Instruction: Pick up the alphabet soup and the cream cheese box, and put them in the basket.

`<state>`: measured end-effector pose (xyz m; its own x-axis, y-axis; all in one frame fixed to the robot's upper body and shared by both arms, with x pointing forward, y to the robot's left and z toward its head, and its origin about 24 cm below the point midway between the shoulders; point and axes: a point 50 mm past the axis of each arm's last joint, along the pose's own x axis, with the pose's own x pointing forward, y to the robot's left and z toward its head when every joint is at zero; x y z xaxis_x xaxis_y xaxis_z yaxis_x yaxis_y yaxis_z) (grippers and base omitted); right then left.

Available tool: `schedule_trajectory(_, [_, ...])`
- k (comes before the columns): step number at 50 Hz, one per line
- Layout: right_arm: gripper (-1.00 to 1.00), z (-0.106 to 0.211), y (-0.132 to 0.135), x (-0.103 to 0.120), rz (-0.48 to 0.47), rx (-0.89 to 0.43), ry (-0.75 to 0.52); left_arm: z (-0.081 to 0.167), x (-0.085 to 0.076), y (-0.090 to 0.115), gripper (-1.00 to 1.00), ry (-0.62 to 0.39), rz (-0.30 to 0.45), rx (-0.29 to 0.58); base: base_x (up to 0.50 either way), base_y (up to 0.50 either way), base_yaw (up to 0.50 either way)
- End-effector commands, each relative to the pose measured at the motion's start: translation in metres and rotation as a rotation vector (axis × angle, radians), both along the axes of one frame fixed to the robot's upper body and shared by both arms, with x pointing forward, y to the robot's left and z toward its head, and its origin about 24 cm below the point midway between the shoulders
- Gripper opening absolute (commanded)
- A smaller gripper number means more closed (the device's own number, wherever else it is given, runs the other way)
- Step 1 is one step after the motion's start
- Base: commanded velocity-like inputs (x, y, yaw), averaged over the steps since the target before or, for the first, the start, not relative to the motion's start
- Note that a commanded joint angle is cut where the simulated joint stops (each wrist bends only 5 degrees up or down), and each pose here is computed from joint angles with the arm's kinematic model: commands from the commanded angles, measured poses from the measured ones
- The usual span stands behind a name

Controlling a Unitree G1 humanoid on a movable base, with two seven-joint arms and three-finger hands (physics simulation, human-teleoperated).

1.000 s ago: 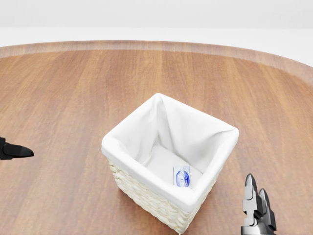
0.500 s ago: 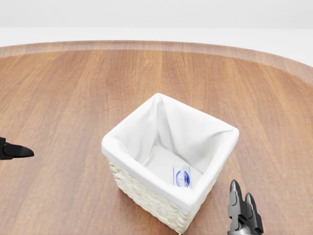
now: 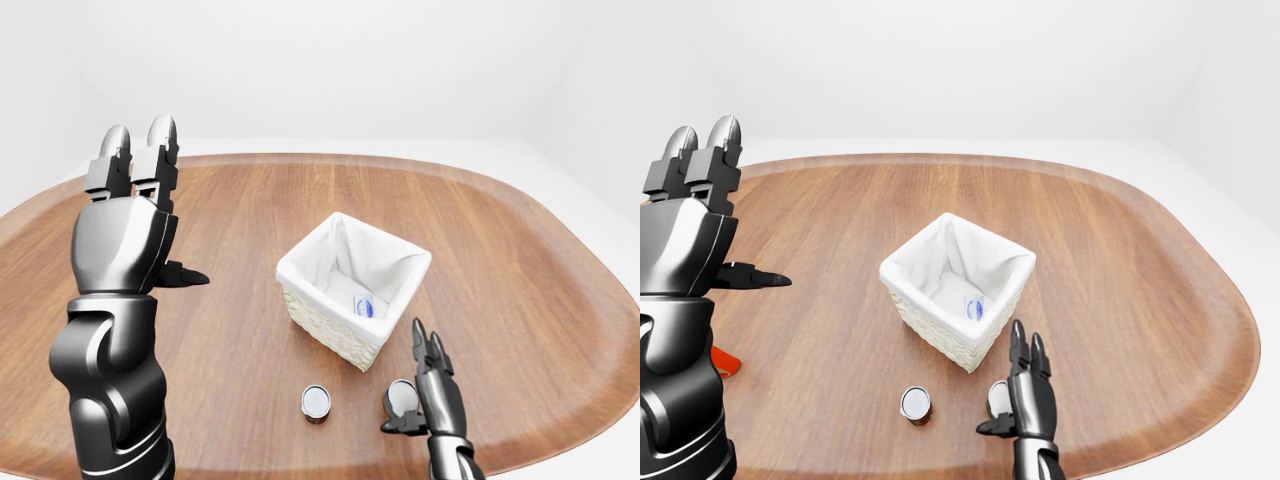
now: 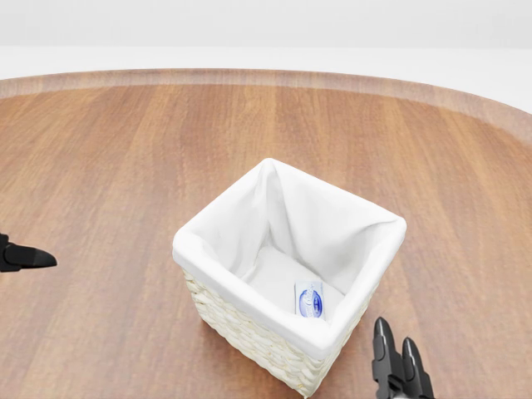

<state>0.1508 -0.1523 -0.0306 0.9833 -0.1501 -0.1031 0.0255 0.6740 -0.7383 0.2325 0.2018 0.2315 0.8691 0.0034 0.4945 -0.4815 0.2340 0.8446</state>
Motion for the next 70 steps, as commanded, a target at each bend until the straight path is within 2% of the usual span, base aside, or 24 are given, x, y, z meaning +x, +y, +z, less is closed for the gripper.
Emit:
schedule_trajectory(1, [1.00, -0.009, 0.001, -0.005, 0.015, -0.020, 0.037, 0.000, 0.000, 0.000, 1.00, 0.002, 0.000, 0.001, 0.00, 0.00, 0.00])
schedule_trajectory(11, [1.00, -0.014, -0.001, -0.005, 0.004, 0.003, 0.071, -0.002, 0.002, 0.000, 1.00, 0.005, 0.000, -0.003, 0.00, 0.00, 0.00])
schedule_trajectory(26, [1.00, -0.028, 0.002, -0.003, 0.018, -0.021, 0.116, -0.002, 0.002, 0.000, 1.00, 0.010, 0.000, -0.003, 0.00, 0.00, 0.00])
schedule_trajectory(34, [1.00, -0.043, -0.002, -0.003, 0.000, -0.037, 0.168, -0.002, 0.003, 0.000, 1.00, 0.013, 0.000, -0.002, 0.00, 0.00, 0.00])
schedule_trajectory(47, [1.00, -0.049, -0.004, -0.009, -0.012, -0.045, 0.201, -0.001, 0.002, 0.000, 1.00, 0.011, 0.000, 0.001, 0.00, 0.00, 0.00])
schedule_trajectory(70, [1.00, -0.068, -0.009, -0.007, -0.036, -0.084, 0.266, -0.004, 0.003, 0.001, 1.00, 0.008, 0.001, -0.012, 0.00, 0.00, 0.00])
